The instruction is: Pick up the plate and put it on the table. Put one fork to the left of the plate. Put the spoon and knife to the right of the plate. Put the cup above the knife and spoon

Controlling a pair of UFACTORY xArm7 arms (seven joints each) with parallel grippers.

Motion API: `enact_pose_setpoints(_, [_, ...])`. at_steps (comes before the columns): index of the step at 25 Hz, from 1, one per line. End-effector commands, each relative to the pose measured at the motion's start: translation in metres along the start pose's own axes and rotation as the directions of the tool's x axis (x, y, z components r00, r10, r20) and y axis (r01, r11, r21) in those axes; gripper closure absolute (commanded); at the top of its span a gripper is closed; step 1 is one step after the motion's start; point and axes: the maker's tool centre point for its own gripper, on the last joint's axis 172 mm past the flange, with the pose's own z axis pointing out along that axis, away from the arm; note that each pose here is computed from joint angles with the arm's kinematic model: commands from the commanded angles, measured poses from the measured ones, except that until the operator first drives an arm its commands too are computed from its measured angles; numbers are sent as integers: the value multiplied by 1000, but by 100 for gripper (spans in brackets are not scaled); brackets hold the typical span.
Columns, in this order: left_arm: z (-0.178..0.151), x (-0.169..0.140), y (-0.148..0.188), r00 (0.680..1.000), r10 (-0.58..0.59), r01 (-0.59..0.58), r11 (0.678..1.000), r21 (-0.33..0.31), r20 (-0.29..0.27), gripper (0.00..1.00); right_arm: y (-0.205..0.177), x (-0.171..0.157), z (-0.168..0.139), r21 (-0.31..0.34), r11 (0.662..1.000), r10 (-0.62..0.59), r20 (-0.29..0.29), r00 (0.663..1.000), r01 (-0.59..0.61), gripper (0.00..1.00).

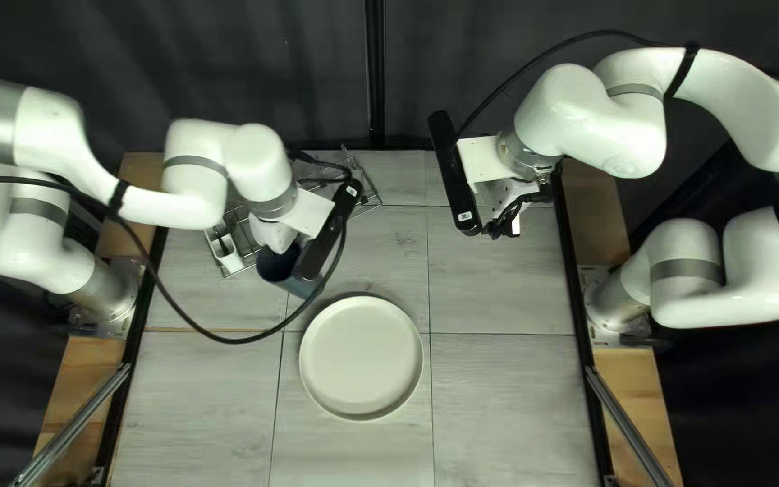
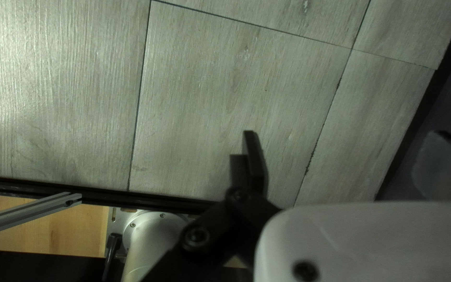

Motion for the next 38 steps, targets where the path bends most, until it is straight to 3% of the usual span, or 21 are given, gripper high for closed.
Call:
enact_pose_setpoints(1, [12, 3, -7, 999, 32, -32, 999, -17, 19, 100, 0, 0, 0, 0, 1000, 0, 0, 1000, 0, 0])
enact_pose_setpoints(12, [28, -2, -16, 997, 59, -56, 997, -57, 55, 97, 0, 0, 0, 0, 1000, 0, 0, 1000, 0, 0])
enact_pose_setpoints(16, [33, -2, -19, 996, 63, -59, 996, -66, 58, 91, 0, 0, 0, 0, 1000, 0, 0, 1000, 0, 0])
enact_pose_setpoints(17, [34, 0, -20, 996, 62, -58, 996, -65, 59, 65, 0, 0, 0, 0, 1000, 0, 0, 1000, 0, 0])
enact_pose_setpoints(18, [34, 0, -20, 996, 61, -57, 996, -65, 59, 28, 0, 0, 0, 0, 1000, 0, 0, 1000, 0, 0])
enact_pose_setpoints(19, [34, 2, -21, 997, 58, -54, 997, -62, 60, 4, 0, 0, 0, 0, 1000, 0, 0, 1000, 0, 0])
enact_pose_setpoints(20, [34, 2, -21, 997, 57, -53, 997, -61, 60, 0, 0, 0, 0, 0, 1000, 0, 0, 1000, 0, 0])
enact_pose_setpoints(25, [15, -2, -24, 999, 6, -5, 1000, -21, 44, 0, 0, 0, 0, 0, 1000, 0, 0, 1000, 0, 0])
enact_pose_setpoints(30, [-31, -27, -17, 996, -88, 88, 995, 47, -8, 0, 0, 0, 0, 0, 1000, 0, 0, 1000, 0, 0])
enact_pose_setpoints(38, [-104, -111, 23, 952, -267, 285, 951, 123, -150, 0, 0, 0, 0, 0, 1000, 0, 0, 1000, 0, 0])
